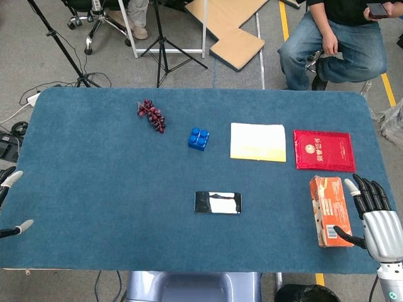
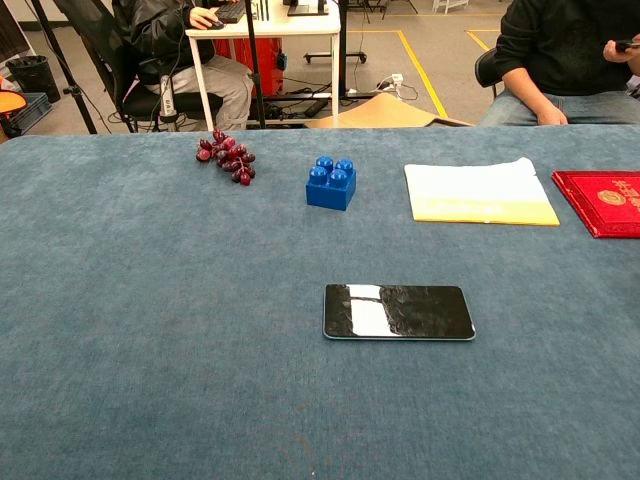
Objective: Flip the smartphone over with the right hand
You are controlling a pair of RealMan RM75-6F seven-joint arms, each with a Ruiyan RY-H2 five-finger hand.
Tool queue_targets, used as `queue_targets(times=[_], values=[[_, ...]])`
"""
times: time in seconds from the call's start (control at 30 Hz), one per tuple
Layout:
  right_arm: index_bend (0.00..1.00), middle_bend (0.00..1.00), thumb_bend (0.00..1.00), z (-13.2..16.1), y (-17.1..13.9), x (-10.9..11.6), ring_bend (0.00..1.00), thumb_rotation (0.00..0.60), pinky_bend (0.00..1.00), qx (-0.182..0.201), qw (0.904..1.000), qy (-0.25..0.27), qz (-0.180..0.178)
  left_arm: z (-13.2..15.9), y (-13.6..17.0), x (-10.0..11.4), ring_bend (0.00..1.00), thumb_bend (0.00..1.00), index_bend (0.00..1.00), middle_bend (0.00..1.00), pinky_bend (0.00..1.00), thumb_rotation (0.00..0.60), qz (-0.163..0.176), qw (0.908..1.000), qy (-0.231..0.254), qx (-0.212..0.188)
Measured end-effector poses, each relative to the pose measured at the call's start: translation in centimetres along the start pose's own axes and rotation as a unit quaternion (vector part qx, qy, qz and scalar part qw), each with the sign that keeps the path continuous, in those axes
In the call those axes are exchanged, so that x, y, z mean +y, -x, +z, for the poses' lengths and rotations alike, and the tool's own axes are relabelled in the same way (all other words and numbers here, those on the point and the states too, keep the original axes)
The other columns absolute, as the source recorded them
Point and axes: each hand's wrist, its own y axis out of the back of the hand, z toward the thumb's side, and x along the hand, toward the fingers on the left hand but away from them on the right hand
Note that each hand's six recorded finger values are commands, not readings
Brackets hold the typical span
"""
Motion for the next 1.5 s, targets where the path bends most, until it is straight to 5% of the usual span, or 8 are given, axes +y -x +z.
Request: queue_targets(times=[0.3, 0.5, 0.97, 1.23, 1.5], values=[[0.00, 0.00, 0.00, 1.1, 0.2, -1.8, 0.00, 0.600, 0.00, 0.024, 0.9992, -0.009, 0.031, 0.2, -0.3, -0.4, 0.00, 0.00, 0.00, 0.00, 0.00, 0.600, -0.004, 1.0000, -0.004, 0.001], [0.02, 0.00, 0.00, 4.3, 2.0, -4.6, 0.00, 0.600, 0.00, 0.082, 0.9935, -0.010, 0.078, -0.1, -0.7, -0.8, 0.00, 0.00, 0.00, 0.00, 0.00, 0.600, -0.010, 0.9999, -0.004, 0.009], [0.04, 0.04, 0.05, 15.6, 7.3, -13.2, 0.00, 0.600, 0.00, 0.223, 0.9546, -0.022, 0.197, -1.4, -1.8, -1.8, 0.00, 0.00, 0.00, 0.00, 0.00, 0.600, -0.026, 0.9989, -0.013, 0.036], [0.05, 0.09, 0.05, 19.7, 9.5, -17.7, 0.00, 0.600, 0.06, 0.224, 0.9448, -0.037, 0.236, -1.8, -2.3, -2.6, 0.00, 0.00, 0.00, 0.00, 0.00, 0.600, -0.040, 0.9981, -0.017, 0.044], [0.06, 0.12, 0.05, 21.6, 10.8, -20.0, 0.00, 0.600, 0.07, 0.220, 0.9446, -0.058, 0.236, -1.5, -2.7, -3.1, 0.00, 0.00, 0.00, 0.00, 0.00, 0.600, -0.048, 0.9977, -0.018, 0.044]])
